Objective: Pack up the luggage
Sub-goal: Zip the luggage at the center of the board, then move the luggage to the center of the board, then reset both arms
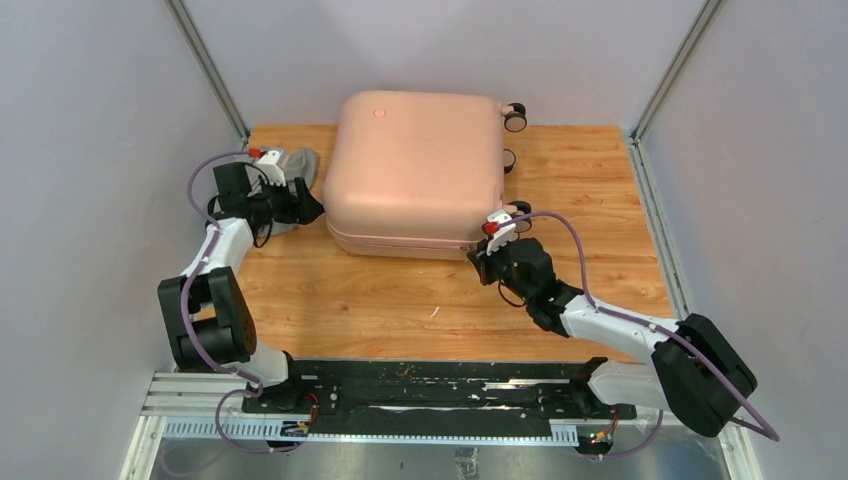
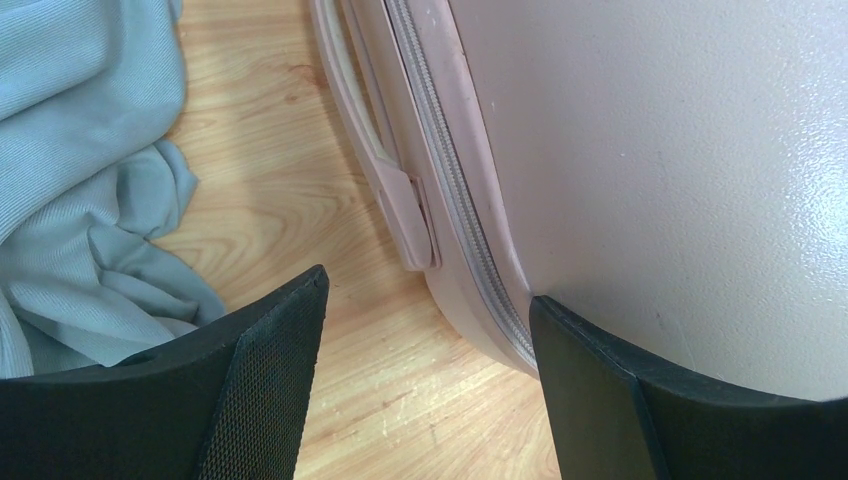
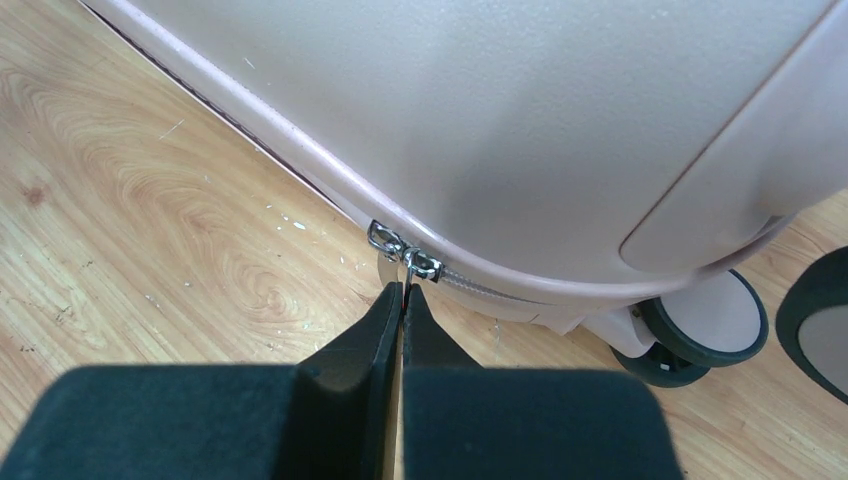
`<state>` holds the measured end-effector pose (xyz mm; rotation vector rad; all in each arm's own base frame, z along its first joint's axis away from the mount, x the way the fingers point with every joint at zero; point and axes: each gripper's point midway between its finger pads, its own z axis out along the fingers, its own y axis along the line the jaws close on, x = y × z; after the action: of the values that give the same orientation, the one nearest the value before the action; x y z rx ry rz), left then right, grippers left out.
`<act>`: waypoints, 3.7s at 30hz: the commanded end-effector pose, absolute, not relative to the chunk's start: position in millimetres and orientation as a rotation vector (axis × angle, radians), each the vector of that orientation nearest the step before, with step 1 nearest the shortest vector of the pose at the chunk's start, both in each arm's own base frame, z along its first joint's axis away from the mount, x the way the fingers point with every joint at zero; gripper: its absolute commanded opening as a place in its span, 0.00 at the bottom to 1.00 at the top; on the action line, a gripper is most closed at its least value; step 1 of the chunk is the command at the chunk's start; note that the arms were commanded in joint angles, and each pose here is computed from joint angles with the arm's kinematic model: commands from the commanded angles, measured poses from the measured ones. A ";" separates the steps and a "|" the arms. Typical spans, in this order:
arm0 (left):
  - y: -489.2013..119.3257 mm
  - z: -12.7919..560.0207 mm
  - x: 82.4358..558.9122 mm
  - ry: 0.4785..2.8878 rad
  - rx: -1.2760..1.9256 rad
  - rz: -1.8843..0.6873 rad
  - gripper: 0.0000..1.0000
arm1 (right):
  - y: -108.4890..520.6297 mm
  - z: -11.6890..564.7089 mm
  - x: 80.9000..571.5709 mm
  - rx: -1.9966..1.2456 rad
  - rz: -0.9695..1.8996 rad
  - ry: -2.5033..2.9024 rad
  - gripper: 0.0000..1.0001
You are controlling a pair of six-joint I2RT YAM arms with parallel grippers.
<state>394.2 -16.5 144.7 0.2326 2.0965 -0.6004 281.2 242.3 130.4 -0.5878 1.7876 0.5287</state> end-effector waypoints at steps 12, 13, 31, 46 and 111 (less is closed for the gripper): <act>-25.2 171.0 379.3 2.091 0.270 -0.692 0.86 | 217.0 197.3 280.5 -0.308 0.499 1.731 0.49; -19.7 174.0 380.7 2.091 0.262 -0.680 0.87 | 207.0 206.6 281.7 -0.260 0.477 1.722 0.52; 22.4 171.8 412.3 2.147 0.113 -0.480 0.90 | 87.7 231.0 431.6 0.250 0.208 1.961 0.62; -28.0 131.6 481.6 2.266 0.185 -0.508 0.88 | 151.8 180.7 429.6 0.107 0.475 2.110 0.40; 2.6 133.8 396.6 2.290 0.333 -0.240 1.00 | -69.1 159.8 340.8 0.601 -0.288 1.876 0.70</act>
<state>413.3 -7.5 162.4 0.3371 2.2541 -0.3224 357.1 -36.0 182.4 0.5589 1.9202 -0.0736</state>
